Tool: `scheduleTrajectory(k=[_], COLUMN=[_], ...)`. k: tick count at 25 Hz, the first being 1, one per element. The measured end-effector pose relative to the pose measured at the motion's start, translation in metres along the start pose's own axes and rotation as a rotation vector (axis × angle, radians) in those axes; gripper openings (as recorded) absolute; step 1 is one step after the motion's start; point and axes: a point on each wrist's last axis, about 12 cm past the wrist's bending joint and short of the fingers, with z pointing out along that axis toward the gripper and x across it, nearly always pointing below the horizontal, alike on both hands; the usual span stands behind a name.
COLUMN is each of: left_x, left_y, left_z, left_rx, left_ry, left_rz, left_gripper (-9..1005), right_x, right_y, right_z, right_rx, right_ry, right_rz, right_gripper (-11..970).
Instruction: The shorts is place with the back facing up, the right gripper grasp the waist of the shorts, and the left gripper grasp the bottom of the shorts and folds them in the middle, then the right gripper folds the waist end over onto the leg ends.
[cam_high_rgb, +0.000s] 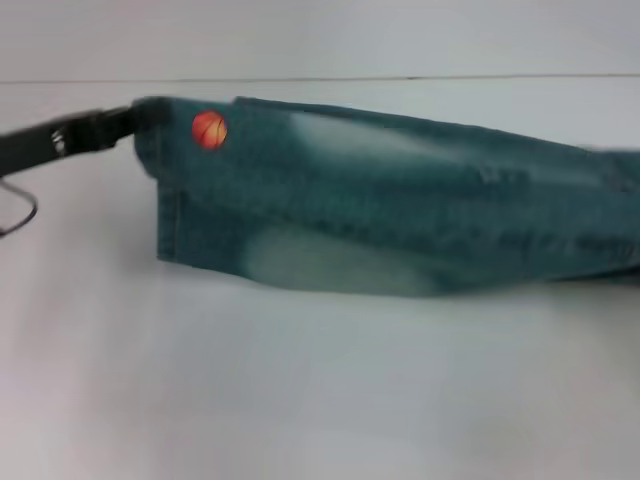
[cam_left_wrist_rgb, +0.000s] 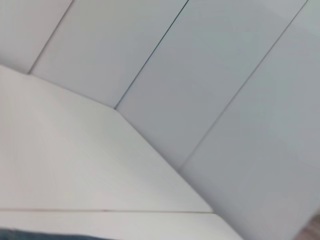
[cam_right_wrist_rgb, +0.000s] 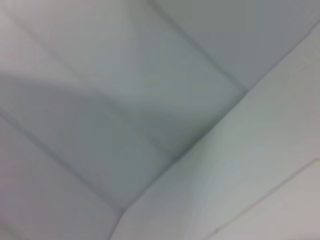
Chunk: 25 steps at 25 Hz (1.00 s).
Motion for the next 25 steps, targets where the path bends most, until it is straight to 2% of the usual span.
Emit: scheduleTrajectory(k=[3, 7, 10, 16, 19, 23, 25], left_x=[-0.013, -0.02, -0.019, -0.013, -0.011, -0.011, -0.01], left_y=[0.003, 0.008, 0.011, 0.006, 0.004, 0.005, 0.006], left_z=[0.023, 0.054, 0.08, 0.132, 0.148, 0.157, 0.159], left_rx=[-0.045, -0.132, -0.2, -0.35, -0.414, -0.48, -0.5], left_ry=[0.01, 0.017, 0.029, 0.07, 0.091, 0.102, 0.105], left_rz=[0.032, 0.06, 0.095, 0.225, 0.278, 0.314, 0.327], left_gripper=[20, 21, 21, 21, 21, 20, 61], right_x=[-0.005, -0.005, -0.003, 0.004, 0.007, 0.013, 0.014], right_y=[-0.007, -0.014, -0.015, -0.015, -0.014, -0.015, -0.014], right_z=[0.014, 0.037, 0.055, 0.092, 0.107, 0.123, 0.126], right_rx=[0.048, 0.11, 0.135, 0.201, 0.241, 0.297, 0.301], right_ry=[-0.069, -0.143, -0.161, -0.183, -0.186, -0.162, -0.156], right_rz=[0.023, 0.042, 0.032, -0.017, -0.046, -0.096, -0.116], right_gripper=[49, 50, 51, 52, 53, 53, 54])
